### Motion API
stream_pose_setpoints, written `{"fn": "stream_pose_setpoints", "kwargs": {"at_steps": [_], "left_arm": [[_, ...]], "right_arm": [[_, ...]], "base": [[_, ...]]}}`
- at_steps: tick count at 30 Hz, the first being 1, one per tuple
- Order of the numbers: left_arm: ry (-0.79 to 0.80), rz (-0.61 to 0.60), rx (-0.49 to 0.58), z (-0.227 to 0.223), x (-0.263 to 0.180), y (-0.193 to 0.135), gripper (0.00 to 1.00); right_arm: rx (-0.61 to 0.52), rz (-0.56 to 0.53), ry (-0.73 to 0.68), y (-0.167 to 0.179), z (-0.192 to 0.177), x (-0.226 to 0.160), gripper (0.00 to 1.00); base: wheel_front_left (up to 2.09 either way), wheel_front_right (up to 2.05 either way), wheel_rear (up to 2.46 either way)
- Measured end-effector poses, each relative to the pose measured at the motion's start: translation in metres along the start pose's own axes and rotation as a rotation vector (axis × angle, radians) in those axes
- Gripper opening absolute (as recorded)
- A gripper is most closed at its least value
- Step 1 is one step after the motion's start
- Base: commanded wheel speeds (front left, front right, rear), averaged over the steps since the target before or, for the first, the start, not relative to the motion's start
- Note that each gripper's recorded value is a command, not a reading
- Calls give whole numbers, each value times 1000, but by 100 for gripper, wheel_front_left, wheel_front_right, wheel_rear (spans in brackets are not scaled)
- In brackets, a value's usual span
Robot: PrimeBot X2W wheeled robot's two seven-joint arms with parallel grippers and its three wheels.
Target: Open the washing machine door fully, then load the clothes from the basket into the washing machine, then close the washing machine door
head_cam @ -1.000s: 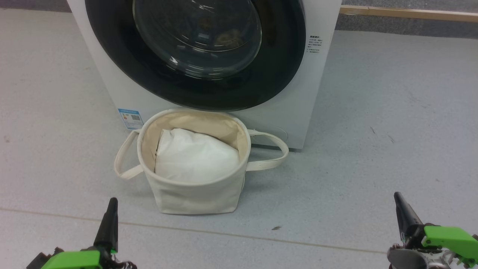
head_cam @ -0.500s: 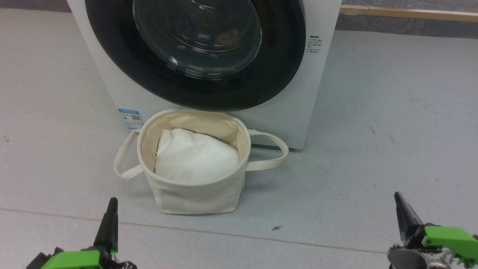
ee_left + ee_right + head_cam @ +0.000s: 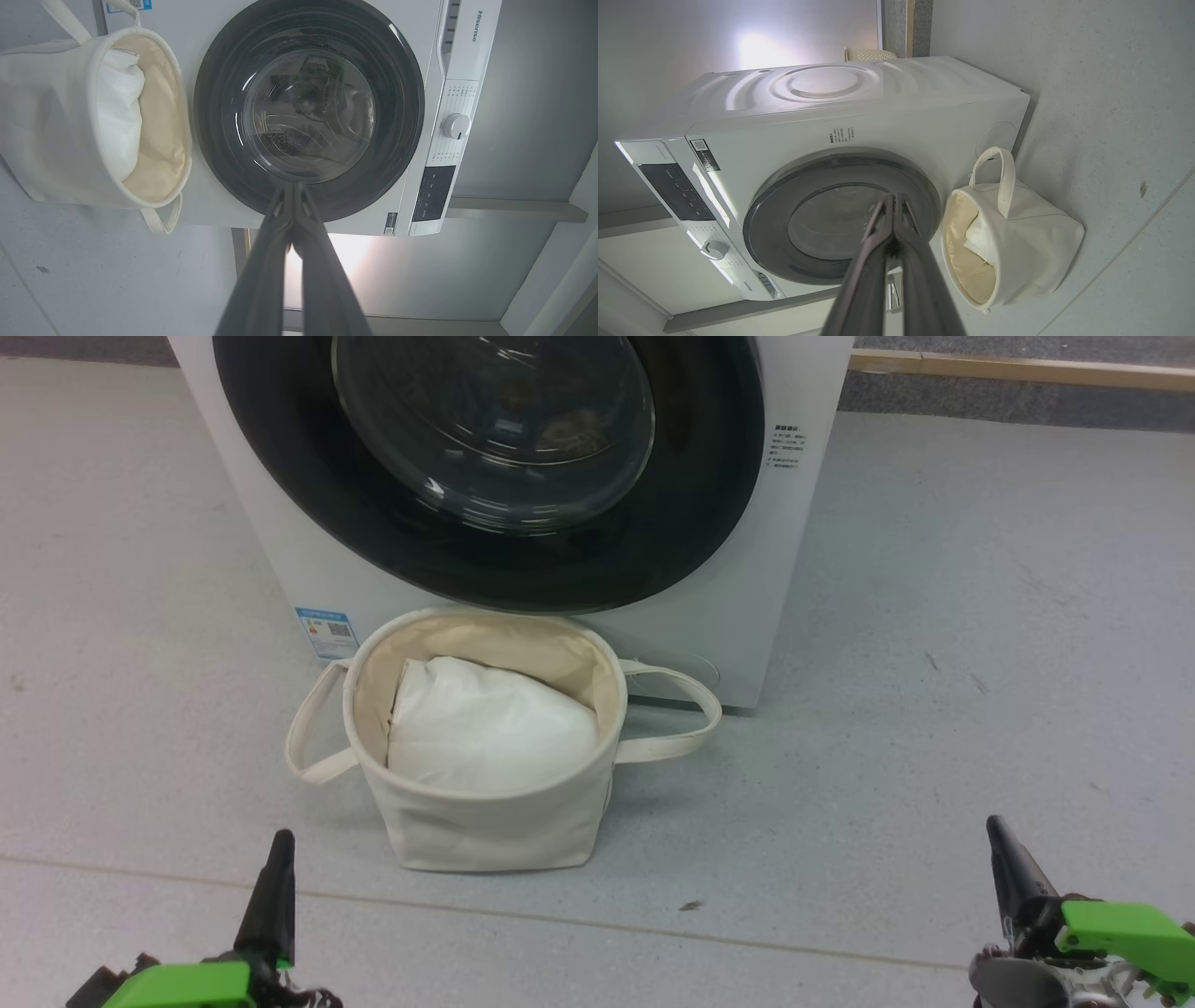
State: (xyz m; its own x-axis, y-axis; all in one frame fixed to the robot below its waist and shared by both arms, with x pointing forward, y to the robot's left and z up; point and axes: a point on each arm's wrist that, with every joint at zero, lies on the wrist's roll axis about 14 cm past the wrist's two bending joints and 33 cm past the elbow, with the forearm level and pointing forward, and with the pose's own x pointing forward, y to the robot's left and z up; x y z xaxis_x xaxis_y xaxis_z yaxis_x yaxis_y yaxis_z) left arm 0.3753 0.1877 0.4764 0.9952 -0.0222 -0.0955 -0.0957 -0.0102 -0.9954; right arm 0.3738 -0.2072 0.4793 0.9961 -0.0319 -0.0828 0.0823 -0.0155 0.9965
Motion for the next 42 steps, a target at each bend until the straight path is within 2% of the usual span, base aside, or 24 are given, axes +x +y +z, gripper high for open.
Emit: {"fn": "stream_pose_setpoints", "kwargs": {"at_steps": [42], "left_arm": [[0, 0, 0, 0, 0, 0, 0]], "right_arm": [[2, 0, 1, 0, 0, 0, 0]], "base": [[0, 0, 0]]}}
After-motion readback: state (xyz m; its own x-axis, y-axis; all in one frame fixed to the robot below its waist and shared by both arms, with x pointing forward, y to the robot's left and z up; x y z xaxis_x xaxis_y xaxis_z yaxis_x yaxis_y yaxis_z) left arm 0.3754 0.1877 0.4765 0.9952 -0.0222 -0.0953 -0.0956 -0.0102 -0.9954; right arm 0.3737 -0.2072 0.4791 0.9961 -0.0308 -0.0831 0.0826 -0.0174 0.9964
